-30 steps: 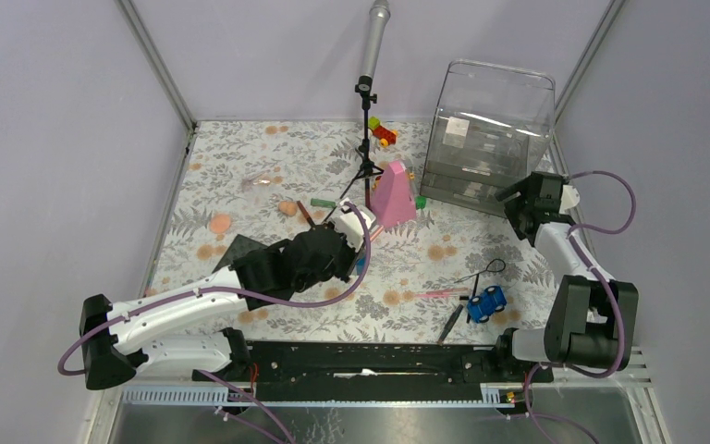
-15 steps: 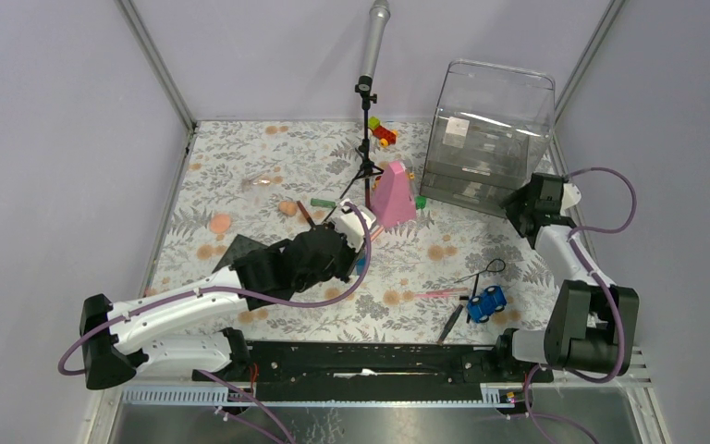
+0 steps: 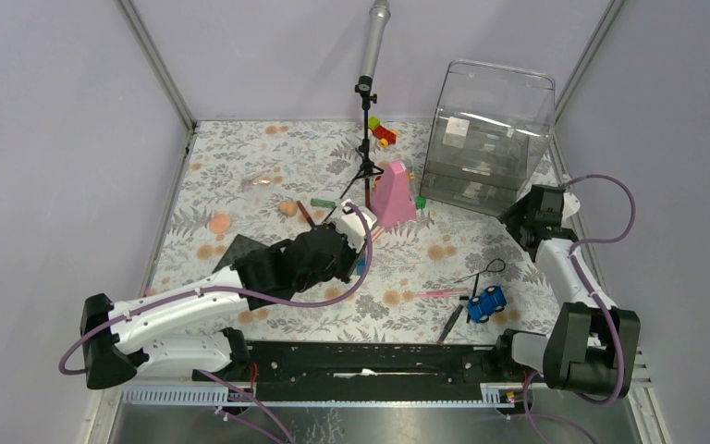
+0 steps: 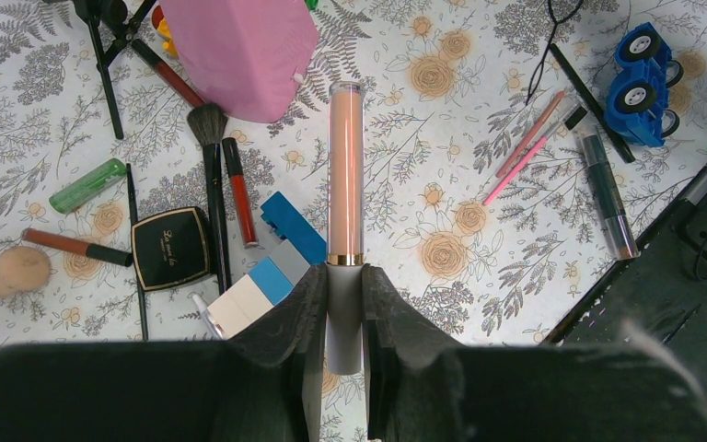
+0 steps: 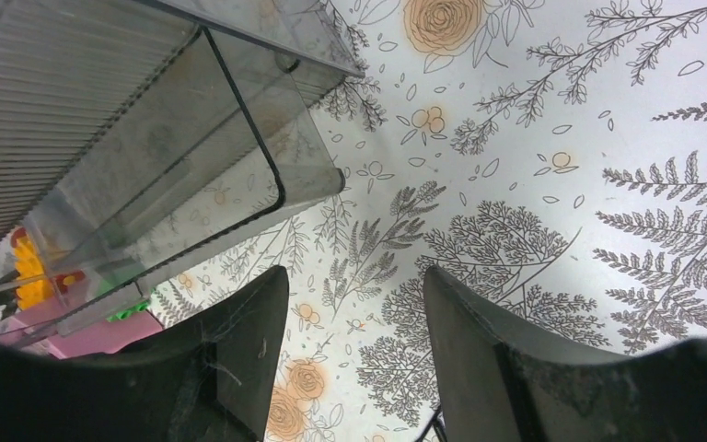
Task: Organize the makeup
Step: Open the drawer in the storage box.
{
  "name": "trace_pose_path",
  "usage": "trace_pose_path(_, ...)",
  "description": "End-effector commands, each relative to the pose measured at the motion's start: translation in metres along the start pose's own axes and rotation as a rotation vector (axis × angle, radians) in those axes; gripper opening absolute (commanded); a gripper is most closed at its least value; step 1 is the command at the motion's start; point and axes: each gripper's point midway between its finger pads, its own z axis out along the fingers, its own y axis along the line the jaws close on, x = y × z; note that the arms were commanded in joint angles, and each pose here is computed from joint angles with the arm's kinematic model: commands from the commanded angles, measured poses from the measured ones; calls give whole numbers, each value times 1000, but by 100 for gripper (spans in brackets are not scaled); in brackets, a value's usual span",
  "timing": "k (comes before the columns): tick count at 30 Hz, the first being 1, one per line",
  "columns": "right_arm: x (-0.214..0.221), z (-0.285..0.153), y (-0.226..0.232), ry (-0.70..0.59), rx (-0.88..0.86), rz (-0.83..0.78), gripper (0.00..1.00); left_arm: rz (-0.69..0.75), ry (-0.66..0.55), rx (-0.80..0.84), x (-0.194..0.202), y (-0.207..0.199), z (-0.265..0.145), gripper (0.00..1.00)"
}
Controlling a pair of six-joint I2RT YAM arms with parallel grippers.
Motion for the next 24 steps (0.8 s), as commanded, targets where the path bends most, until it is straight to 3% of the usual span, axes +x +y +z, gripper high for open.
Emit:
trace_pose_path(1,-6,-8,1,-26,-5,-37,64,4,-22,12,-4,-1,-1,0)
trace_pose_path(8,-48,-22,28,-121,-60,-129,76,5,-23,17,-4,-2,-1,0)
trace_pose_path(17,-56,6,44,-82,-70,-247,60,7,-29,18,-6,-2,-2,0)
trace_pose_path(24,-53,26,49,-55,-78,-275,56,9,-29,17,-6,-1,-2,0)
